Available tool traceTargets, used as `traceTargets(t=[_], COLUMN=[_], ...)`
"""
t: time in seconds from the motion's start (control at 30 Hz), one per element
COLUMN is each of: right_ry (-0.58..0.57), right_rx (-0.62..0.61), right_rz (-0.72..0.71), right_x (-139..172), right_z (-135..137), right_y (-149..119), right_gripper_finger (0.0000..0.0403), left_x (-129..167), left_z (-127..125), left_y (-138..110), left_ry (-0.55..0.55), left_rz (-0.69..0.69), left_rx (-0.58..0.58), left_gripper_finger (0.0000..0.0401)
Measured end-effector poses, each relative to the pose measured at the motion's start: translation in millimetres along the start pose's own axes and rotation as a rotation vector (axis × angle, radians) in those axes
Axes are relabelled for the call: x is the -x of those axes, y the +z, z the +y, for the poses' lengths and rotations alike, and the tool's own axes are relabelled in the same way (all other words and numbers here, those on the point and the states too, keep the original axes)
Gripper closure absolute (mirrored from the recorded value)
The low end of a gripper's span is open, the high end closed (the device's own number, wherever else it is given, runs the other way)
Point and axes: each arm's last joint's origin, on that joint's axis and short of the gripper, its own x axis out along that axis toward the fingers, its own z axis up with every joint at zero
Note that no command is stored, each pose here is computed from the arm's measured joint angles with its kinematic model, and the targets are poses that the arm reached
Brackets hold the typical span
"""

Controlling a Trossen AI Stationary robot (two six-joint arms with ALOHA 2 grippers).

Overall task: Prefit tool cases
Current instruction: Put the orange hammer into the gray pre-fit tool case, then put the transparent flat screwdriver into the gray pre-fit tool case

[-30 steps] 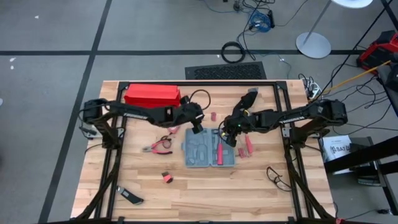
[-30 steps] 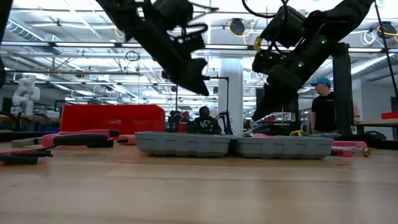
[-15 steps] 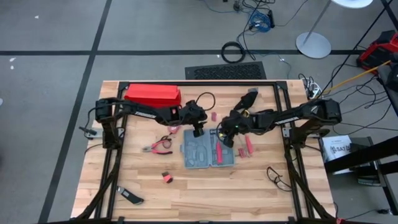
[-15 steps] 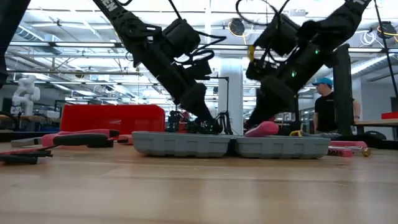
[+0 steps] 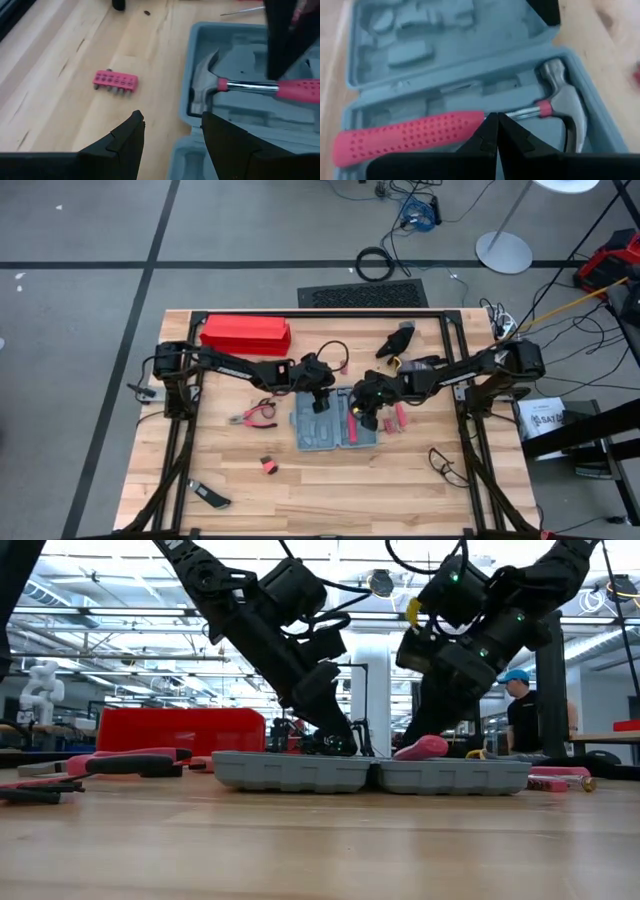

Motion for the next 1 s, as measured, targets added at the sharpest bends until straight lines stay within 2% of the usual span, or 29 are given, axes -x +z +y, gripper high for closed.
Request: traceTargets(t=[0.4,0.63,0.8,0.9,1.0], right_ry=[0.011,0.026,0.029,0.027,-0.032], right_rx=[-0.005,0.007,0.034,0.058,0.059], right_rz=[-0.010,-0.111,-0.135,-0.179,-0.211], right_x=[-19,2,12,31,60], right_z=[2,5,6,7,7], right_y=[-4,11,15,22,25], right_gripper_finger=[0.0403,0.0403,0.0403,0.0403,0.0403], left_x=[-6,-16,-7,6,15], left_z=[-12,-15,-18,-18,-16], left_y=[-7,-15,-8,5,12], left_ry=[-0.018,-0.017,0.021,0.042,0.063], left_rz=[0.030,0.049,0.014,-0.040,-0.068], left_rx=[0.019,0.056,0.025,0.000,-0.027], left_gripper_finger=[0.0200,0.0200,0.0200,0.0200,0.0200])
